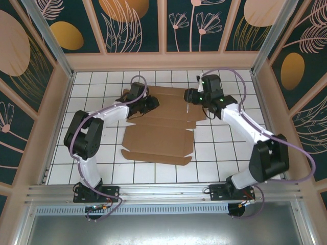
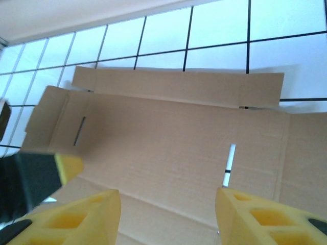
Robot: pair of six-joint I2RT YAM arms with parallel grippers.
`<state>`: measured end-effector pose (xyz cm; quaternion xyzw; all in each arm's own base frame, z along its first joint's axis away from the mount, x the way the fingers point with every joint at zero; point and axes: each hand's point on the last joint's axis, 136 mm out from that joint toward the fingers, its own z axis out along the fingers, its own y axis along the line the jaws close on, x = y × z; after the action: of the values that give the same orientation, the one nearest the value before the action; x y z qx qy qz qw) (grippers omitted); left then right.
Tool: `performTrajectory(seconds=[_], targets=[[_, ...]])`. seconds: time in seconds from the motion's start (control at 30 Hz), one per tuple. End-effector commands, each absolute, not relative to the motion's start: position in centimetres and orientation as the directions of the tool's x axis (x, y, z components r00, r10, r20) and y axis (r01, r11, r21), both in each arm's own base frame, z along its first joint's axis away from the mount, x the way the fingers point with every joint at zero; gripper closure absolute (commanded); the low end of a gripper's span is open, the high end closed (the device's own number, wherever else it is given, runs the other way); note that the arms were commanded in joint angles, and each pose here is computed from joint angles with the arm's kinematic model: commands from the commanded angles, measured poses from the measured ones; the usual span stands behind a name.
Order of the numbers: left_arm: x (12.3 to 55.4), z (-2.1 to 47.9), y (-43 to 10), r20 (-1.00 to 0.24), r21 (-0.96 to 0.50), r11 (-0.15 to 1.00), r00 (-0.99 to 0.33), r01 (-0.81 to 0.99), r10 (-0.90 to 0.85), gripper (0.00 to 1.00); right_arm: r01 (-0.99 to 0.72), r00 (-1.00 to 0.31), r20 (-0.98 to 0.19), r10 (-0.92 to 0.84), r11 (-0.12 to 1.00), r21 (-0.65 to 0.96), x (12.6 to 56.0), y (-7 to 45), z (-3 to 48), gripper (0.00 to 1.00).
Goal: Fold the paper box
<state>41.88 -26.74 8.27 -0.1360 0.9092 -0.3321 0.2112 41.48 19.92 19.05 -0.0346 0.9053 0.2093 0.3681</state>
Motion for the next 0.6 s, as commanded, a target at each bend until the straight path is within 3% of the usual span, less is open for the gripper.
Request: performTrajectory(seconds=[0.0,0.1,0.3,0.57], targets=[[41.0,6.2,-26.1,-0.243,-0.641,0.747,-0.876,-0.178,-0.417,0.75,-0.244,-0.802,-0.597,0.024,0.899,0.364,42.3,21.5,15.0,0.48],[41.0,4.7,-26.1,-0.212,-0.624,0.752,-0.881,-0.212,-0.424,0.76,-0.247,-0.847,-0.532,-0.004,0.889,0.385,43.1,23.1,11.9,0.49],[40.2,2.0,-25.8,-0.15,-0.61,0.744,-0.882,-0.273,-0.446,0.78,-0.218,-0.888,-0.452,-0.081,0.94,0.261,44.0,22.1,5.4,0.5],[40.2,-0.8,-23.4,-0.074,-0.585,0.715,-0.853,-0.383,-0.517,0.79,-0.176,-0.915,-0.393,-0.087,0.965,0.196,43.6,20.3,1.8,0.52]])
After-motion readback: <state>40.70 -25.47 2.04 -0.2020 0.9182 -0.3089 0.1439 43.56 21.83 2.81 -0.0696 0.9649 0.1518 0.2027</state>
